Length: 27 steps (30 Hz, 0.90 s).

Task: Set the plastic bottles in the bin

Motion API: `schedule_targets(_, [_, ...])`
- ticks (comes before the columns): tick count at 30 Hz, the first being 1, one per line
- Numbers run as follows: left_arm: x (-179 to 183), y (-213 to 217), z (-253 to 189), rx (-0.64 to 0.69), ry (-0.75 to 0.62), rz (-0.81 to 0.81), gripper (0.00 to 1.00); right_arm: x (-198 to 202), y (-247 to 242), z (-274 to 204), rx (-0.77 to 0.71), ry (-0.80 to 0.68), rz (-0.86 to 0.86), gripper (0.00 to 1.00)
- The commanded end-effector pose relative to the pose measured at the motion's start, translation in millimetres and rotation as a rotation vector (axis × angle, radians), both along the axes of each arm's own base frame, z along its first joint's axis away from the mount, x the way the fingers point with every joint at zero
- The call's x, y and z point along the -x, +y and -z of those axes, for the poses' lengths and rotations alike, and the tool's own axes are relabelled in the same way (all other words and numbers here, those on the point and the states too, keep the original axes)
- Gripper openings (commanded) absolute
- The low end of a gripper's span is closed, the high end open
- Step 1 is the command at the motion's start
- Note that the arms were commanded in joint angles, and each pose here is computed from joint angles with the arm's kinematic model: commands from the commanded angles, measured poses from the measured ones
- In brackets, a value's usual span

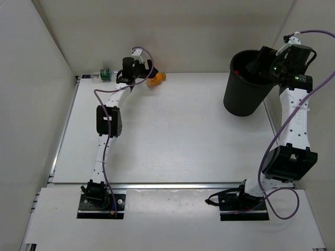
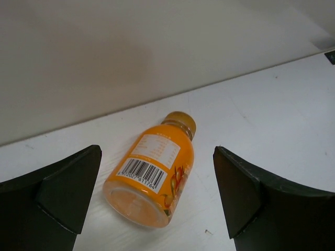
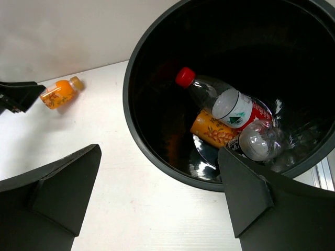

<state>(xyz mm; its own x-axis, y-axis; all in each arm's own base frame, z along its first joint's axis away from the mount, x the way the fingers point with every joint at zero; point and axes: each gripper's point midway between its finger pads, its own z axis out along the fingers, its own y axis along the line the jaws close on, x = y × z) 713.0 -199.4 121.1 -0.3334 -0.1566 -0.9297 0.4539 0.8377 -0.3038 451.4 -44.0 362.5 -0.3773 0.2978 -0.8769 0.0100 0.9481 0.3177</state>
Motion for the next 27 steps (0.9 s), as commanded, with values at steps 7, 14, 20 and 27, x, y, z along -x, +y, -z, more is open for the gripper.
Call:
schedule_targets(7, [10.3, -19.9, 14.2, -0.002, 0.065, 0.025, 0.99, 14.5, -1.2, -33.1, -0.01, -0.114, 0.007, 0.92])
schedule_targets(14, [22.7, -33.9, 32.2, -0.198, 0.079, -0.002, 0.98, 24.5, -4.7, -36.0, -0.035, -0.147, 0.028, 0.92])
schedule_targets(20, [19.2, -27.1, 28.6, -0.194, 0.083, -0.044, 0.87, 34.9, -2.6, -40.1, -0.048, -0.18, 0.038, 0.91])
schedule_targets(27, [27.3, -46.2, -30.6, -0.143, 0.015, 0.005, 0.55, 45.5, 12.6, -45.9, -0.038, -0.182, 0.014, 0.92])
